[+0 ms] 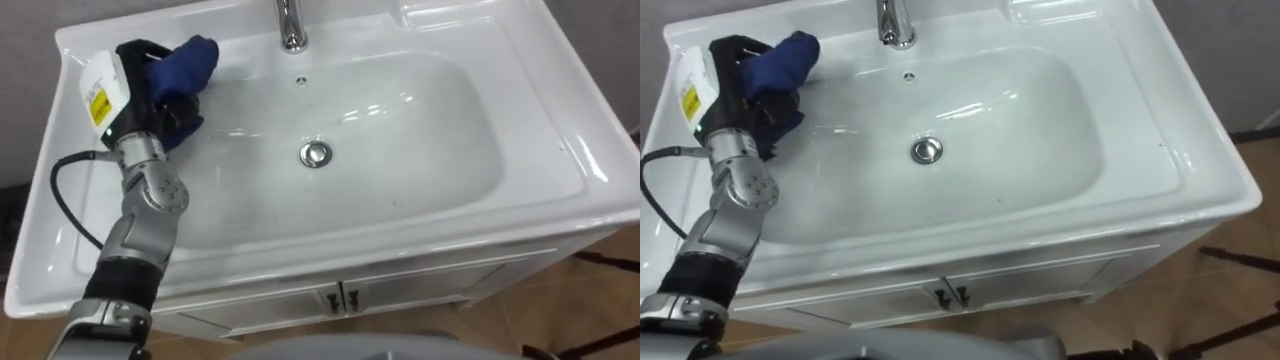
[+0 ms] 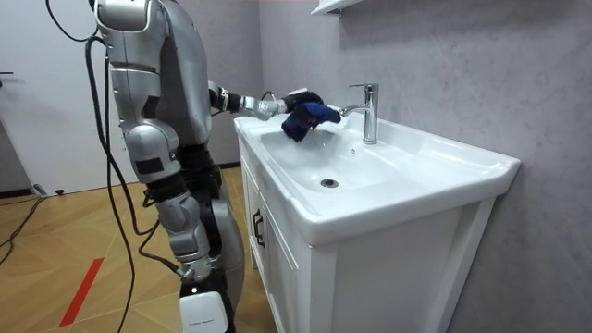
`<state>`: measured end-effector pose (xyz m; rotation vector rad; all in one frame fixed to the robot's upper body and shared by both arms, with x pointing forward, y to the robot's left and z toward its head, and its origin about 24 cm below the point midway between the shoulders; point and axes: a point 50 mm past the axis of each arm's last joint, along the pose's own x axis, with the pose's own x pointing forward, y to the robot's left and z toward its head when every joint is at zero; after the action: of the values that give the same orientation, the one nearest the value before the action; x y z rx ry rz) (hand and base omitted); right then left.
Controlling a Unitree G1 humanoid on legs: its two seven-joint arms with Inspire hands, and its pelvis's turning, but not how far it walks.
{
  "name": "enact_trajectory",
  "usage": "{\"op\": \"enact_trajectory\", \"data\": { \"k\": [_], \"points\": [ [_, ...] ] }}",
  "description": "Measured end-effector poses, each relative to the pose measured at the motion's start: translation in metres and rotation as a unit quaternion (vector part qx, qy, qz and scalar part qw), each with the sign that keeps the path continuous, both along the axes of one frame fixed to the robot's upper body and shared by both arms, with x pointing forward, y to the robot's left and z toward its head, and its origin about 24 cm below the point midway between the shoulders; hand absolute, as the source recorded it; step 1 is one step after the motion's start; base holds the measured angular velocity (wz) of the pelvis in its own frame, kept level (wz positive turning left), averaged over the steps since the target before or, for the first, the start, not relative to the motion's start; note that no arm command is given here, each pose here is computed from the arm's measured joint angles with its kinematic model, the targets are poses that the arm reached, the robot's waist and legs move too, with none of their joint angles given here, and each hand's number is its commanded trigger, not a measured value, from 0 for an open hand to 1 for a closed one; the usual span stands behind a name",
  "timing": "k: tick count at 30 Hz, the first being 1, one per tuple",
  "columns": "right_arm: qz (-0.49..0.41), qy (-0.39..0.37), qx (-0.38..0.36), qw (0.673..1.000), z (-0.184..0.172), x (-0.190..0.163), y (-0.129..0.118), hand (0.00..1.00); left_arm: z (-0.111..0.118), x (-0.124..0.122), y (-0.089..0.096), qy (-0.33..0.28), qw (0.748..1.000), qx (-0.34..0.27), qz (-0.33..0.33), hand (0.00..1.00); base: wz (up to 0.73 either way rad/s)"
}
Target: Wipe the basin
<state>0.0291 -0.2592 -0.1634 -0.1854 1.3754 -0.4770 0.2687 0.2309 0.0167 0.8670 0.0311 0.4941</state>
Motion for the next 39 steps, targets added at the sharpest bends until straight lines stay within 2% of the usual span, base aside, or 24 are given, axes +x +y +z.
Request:
{"op": "enact_trajectory", "data": {
  "k": [7, 13, 22, 29, 39],
  "points": [
    [0.012, -0.004, -0.004, 1.000, 0.001, 0.004, -0.001, 0.00, 0.002, -0.001, 0.000, -0.002, 1.000, 0.020, -0.002, 1.00, 0.03],
    [0.012, 0.005, -0.018, 1.000, 0.005, 0.000, -0.014, 0.00, -0.008, -0.016, 0.016, 0.020, 0.999, 0.030, 0.038, 1.00, 0.00],
    [0.015, -0.004, -0.024, 1.000, 0.007, 0.004, -0.018, 0.00, -0.009, -0.029, 0.033, 0.017, 0.996, 0.036, 0.081, 1.00, 0.03],
    [0.020, -0.008, -0.007, 1.000, 0.006, 0.005, -0.016, 0.00, -0.027, -0.053, 0.039, 0.070, 0.993, 0.036, 0.086, 1.00, 0.00],
    [0.066, -0.007, -0.017, 0.998, 0.008, 0.008, -0.017, 0.00, -0.026, -0.057, 0.047, 0.071, 0.991, 0.046, 0.101, 1.00, 0.01]
  ]
}}
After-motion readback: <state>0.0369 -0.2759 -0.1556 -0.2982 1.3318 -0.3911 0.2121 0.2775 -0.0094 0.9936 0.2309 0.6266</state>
